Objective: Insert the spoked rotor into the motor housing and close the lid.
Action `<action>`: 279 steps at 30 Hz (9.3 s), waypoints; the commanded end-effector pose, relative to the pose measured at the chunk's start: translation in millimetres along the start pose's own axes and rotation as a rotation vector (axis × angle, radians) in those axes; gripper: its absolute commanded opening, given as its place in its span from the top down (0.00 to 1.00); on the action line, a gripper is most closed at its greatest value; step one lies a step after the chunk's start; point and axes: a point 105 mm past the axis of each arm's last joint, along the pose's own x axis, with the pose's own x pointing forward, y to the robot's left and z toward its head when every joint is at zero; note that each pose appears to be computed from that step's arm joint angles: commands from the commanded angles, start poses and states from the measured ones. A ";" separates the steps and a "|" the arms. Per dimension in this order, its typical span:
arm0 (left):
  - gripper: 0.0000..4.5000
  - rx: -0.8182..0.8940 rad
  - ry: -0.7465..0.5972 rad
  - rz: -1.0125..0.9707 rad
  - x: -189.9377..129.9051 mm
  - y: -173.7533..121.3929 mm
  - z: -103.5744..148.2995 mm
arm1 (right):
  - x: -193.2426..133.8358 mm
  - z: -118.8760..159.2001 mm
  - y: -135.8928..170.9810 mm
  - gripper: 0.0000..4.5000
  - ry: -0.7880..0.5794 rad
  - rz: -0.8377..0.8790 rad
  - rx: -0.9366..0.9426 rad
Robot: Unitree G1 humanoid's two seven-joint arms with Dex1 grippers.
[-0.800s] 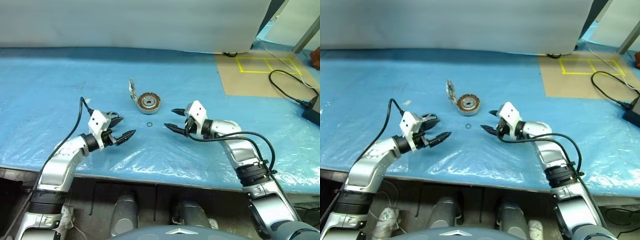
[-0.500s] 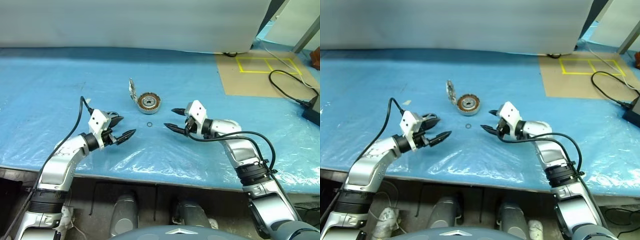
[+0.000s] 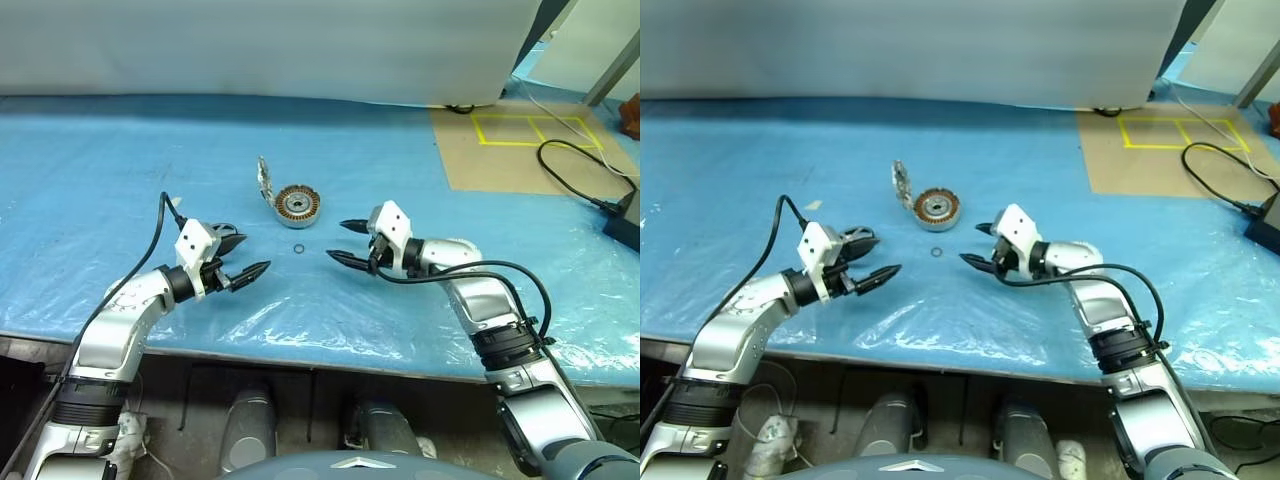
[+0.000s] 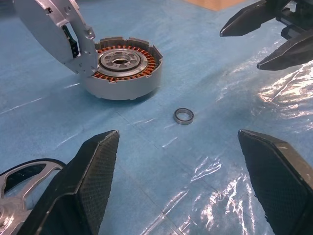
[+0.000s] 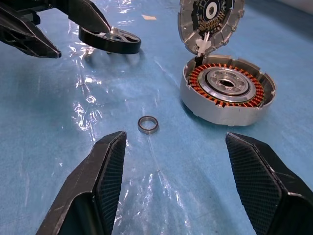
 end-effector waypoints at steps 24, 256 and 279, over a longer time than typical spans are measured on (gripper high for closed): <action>0.09 0.037 -0.057 0.037 -0.1 -5.9 13.1 | 44.5 39.6 -48.9 0.24 0.099 0.209 -0.434; 0.08 -0.025 -0.122 0.052 13.5 -41.4 14.5 | 101.6 47.2 -28.9 0.99 0.435 0.389 -0.984; 0.08 -0.024 -0.126 0.022 21.4 -40.9 15.6 | 70.9 48.0 7.0 0.99 0.515 0.793 -0.427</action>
